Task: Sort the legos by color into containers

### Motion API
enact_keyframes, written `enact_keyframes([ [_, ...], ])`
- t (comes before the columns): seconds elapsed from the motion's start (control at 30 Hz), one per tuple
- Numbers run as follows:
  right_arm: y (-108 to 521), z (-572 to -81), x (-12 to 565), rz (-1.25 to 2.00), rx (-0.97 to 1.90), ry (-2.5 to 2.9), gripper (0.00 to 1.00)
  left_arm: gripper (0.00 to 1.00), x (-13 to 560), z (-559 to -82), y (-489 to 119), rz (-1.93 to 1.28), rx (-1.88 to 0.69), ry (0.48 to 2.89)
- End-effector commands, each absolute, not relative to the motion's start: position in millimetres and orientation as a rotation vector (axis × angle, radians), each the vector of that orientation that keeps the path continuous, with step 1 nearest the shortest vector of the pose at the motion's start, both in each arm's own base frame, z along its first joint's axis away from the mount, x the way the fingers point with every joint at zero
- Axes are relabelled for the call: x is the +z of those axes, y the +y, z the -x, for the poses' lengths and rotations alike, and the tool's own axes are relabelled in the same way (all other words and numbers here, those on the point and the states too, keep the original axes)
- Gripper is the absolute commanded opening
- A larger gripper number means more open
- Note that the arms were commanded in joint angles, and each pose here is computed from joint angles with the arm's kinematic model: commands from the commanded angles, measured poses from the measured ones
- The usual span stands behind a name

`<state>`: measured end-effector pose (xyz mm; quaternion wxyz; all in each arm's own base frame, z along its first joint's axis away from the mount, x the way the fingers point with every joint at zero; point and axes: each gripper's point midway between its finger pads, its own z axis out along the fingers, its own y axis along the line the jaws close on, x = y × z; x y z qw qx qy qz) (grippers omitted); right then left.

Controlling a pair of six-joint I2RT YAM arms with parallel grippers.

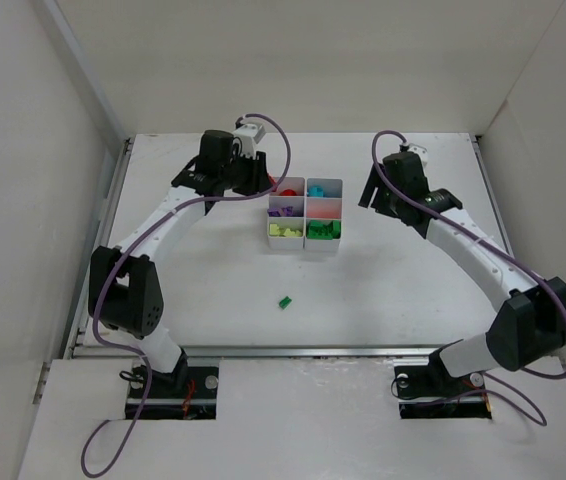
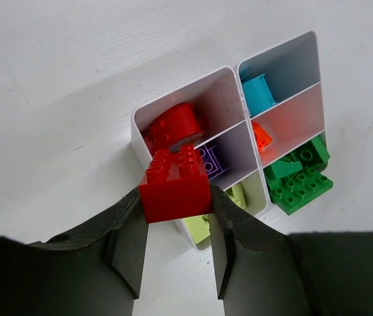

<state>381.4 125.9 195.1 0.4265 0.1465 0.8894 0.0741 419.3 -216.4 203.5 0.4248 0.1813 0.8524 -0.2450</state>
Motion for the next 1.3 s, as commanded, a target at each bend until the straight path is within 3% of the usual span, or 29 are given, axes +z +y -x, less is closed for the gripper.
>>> enact_keyframes([
  [0.0,129,-396,222,-0.364,0.222,2.142,0.76,0.00,225,-428,-219,-0.470,-0.598,2.071],
  [0.63,129,-402,215,-0.367,0.202,2.157,0.77,0.00,215,-453,-256,-0.568,-0.531,1.957],
  [0.73,128,-399,217,-0.367,0.201,2.158,0.77,0.11,210,-448,-266,-0.596,-0.529,1.959],
  [0.8,123,-396,215,-0.377,0.174,2.158,0.77,0.24,208,-447,-266,-0.598,-0.528,1.970],
  [0.83,123,-396,215,-0.377,0.174,2.158,0.77,0.39,206,-443,-270,-0.596,-0.541,1.982],
  [0.87,117,-395,215,-0.391,0.159,2.154,0.77,0.49,204,-443,-268,-0.591,-0.529,1.993],
  [0.93,117,-394,218,-0.392,0.164,2.145,0.77,0.58,204,-444,-266,-0.568,-0.522,2.001],
  [1.03,116,-394,218,-0.380,0.158,2.147,0.77,0.99,214,-451,-260,-0.508,-0.484,2.003],
  [1.13,122,-392,226,-0.322,0.163,2.141,0.77,1.00,224,-453,-258,-0.488,-0.470,2.010],
  [1.27,139,-383,244,-0.161,0.113,2.089,0.90,1.00,251,-451,-255,-0.487,-0.460,1.980],
])
